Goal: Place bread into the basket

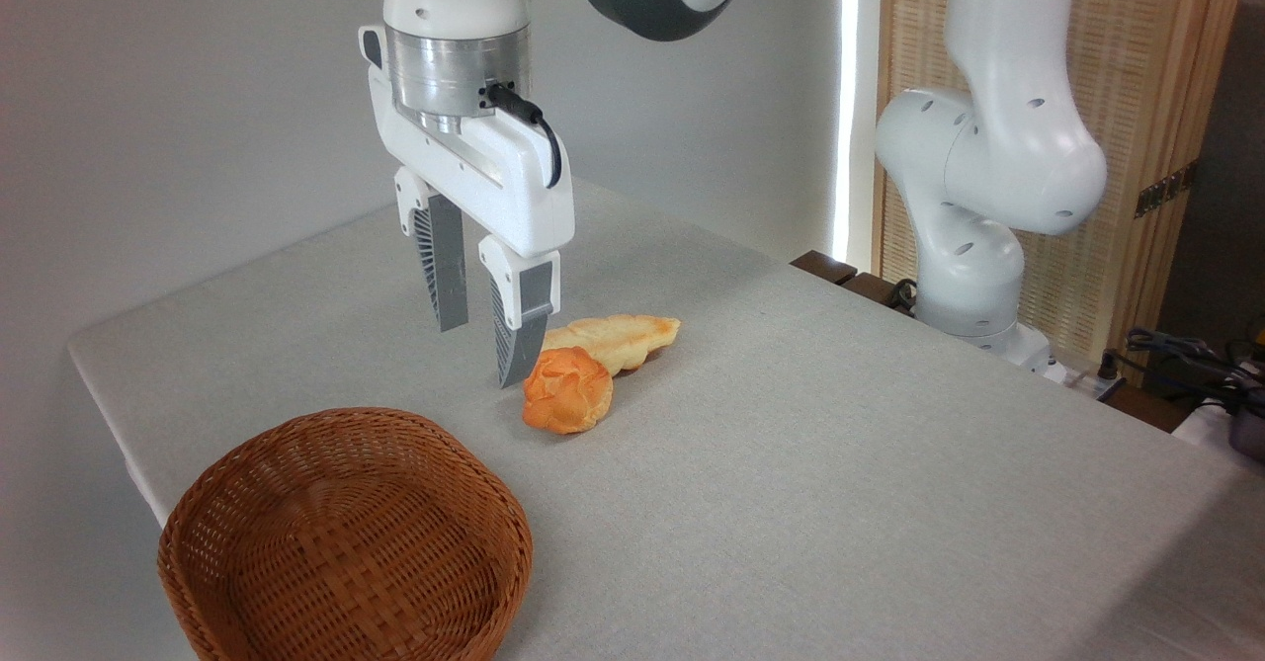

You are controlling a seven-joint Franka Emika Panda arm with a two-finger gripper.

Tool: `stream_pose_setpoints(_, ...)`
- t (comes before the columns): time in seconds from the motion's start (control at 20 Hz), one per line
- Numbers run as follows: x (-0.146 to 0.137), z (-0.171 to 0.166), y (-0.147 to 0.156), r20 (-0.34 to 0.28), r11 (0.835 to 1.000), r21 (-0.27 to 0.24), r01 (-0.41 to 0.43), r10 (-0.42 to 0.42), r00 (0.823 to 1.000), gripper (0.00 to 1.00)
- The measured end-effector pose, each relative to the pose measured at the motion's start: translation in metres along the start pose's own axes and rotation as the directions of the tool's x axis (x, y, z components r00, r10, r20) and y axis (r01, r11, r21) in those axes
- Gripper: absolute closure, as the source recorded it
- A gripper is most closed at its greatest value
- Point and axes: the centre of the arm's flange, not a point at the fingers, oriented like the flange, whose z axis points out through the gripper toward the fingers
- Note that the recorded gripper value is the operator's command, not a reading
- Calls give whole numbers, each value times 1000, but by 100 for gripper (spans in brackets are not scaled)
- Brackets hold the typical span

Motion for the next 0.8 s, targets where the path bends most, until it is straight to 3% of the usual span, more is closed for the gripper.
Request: stream_pose_setpoints(0.8, -2, -2, -1, 11, 1000, -10, 6, -6, 1000, 0)
